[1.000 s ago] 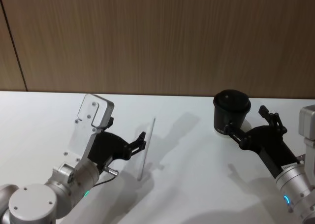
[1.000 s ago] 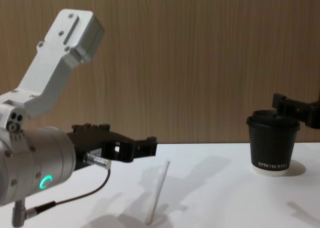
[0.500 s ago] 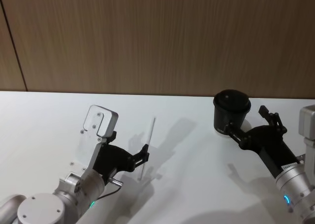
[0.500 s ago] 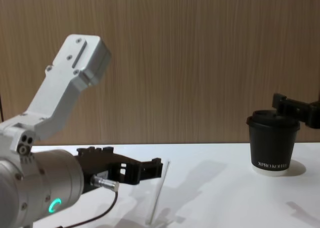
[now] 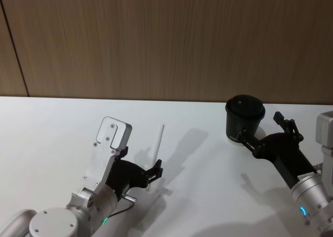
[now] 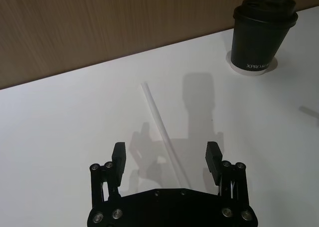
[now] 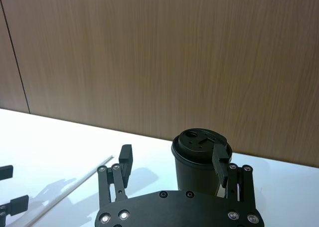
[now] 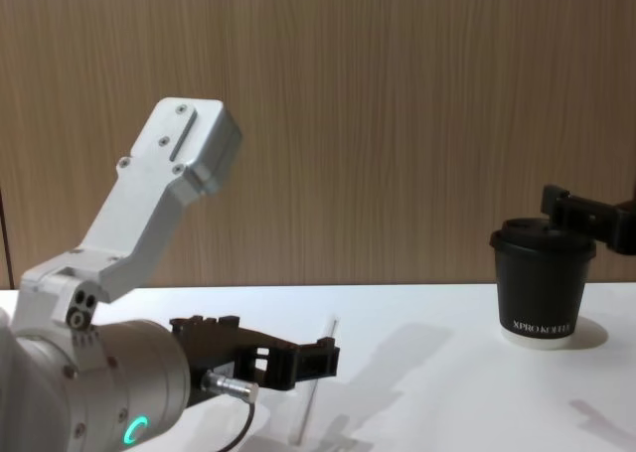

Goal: Pick up the straw with one hand, pass it to the other hand, and insert it into the cup.

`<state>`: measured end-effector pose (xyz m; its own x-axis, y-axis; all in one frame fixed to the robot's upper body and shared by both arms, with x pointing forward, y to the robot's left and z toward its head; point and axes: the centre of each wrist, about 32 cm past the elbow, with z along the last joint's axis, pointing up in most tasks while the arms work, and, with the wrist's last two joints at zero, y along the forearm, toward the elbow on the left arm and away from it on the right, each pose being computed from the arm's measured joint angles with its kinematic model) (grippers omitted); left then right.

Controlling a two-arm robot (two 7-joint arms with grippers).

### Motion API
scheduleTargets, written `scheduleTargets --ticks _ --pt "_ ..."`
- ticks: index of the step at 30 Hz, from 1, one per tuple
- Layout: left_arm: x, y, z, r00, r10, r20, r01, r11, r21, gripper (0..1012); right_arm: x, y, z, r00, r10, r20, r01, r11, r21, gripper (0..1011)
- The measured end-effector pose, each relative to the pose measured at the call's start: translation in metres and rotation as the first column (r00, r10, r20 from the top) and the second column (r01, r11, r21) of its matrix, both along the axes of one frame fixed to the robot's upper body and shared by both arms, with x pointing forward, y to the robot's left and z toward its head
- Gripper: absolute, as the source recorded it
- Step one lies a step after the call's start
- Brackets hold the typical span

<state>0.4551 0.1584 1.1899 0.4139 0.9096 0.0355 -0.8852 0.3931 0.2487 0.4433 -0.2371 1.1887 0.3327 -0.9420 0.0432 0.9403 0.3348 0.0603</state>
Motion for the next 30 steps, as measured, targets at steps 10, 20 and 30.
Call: scheduleTargets --ticks 10,20,30 --pt "0.0012 -0.0074 -0.0021 0.9994 0.006 -0.035 -0.006 1.0 -0.006 1003 0.0 0.0 0.0 1.0 0.0 0.0 0.0 1.0 0.0 1001" --pt "0.002 -0.013 -0.0049 0.9977 0.017 -0.066 -0.019 0.9994 -0.028 1003 0.0 0.0 0.0 1.0 0.0 0.0 0.0 1.0 0.0 1001" --pt "0.0037 -0.02 -0.0079 0.9958 0.027 -0.088 -0.033 0.9978 -0.058 1003 0.0 0.0 0.0 1.0 0.0 0.0 0.0 1.0 0.0 1001"
